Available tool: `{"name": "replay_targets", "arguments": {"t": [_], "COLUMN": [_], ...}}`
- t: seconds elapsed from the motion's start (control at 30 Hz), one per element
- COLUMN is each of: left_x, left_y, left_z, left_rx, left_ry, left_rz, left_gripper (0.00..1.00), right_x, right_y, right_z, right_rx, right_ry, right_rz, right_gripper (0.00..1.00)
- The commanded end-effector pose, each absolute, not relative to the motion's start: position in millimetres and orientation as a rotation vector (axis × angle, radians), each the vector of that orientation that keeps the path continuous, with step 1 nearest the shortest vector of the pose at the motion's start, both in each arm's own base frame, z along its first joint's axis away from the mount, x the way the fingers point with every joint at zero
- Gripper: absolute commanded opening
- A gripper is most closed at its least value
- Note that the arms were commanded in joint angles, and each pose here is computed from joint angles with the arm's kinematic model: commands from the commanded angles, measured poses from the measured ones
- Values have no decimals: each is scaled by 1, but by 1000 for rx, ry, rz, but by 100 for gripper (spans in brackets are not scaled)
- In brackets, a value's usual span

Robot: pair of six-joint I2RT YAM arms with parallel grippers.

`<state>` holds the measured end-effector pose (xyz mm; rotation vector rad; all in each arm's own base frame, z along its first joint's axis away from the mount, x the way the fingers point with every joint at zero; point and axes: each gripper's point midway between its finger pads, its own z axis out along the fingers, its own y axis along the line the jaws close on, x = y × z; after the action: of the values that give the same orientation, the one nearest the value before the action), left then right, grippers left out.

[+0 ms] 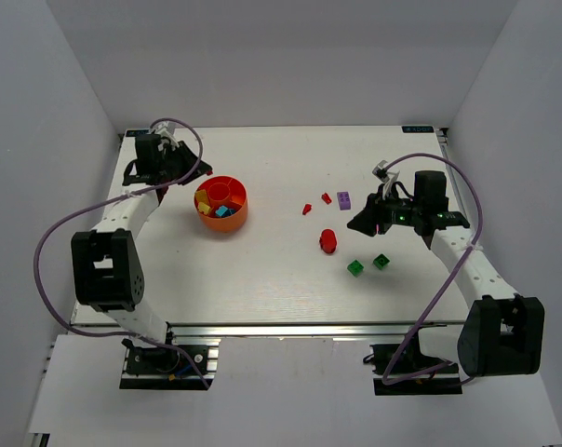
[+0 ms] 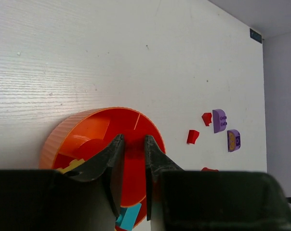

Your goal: Sort the legos into containers by color

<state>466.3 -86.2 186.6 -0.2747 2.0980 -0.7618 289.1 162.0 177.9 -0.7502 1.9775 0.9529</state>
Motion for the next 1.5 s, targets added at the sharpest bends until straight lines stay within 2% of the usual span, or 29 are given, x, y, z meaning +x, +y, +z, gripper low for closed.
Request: {"name": "replay_targets", "arguments": {"t": [0.0, 0.27, 0.43, 0.83, 0.93, 0.97, 1.07, 1.37, 1.47], "left_x": [480, 491, 491, 481, 479, 479, 479, 482, 487], "left_y": [-91, -88, -87, -93, -96, -96, -95, -94, -90], "left_z": [208, 184, 170, 148, 148, 147, 147, 165, 201], "left_rx": [-252, -272, -272, -203, -184, -182, -183, -176, -164], "left_ry": [2048, 2130, 2180, 2284, 2292, 2298, 2302, 2275, 2194], "left_rz": [-736, -656, -609, -576, -572, -570, -565, -552, -531], "left_gripper": [0, 6, 13, 19, 26, 33, 45, 49, 44], "right_x": [292, 294, 294, 295, 295, 295, 295, 295, 295], "right_y": [160, 160, 159, 158, 157, 157, 157, 157, 157], "right_z": [175, 173, 173, 173, 173, 173, 173, 174, 173], "right_rx": [-763, -765, -760, -758, -758, -759, -759, -757, -763], "right_ry": [1966, 1970, 1972, 1971, 1972, 1972, 1972, 1970, 1968], "right_rz": [928, 920, 917, 909, 908, 909, 909, 905, 902], "right_gripper": [45, 45, 45, 45, 46, 46, 48, 49, 49]}}
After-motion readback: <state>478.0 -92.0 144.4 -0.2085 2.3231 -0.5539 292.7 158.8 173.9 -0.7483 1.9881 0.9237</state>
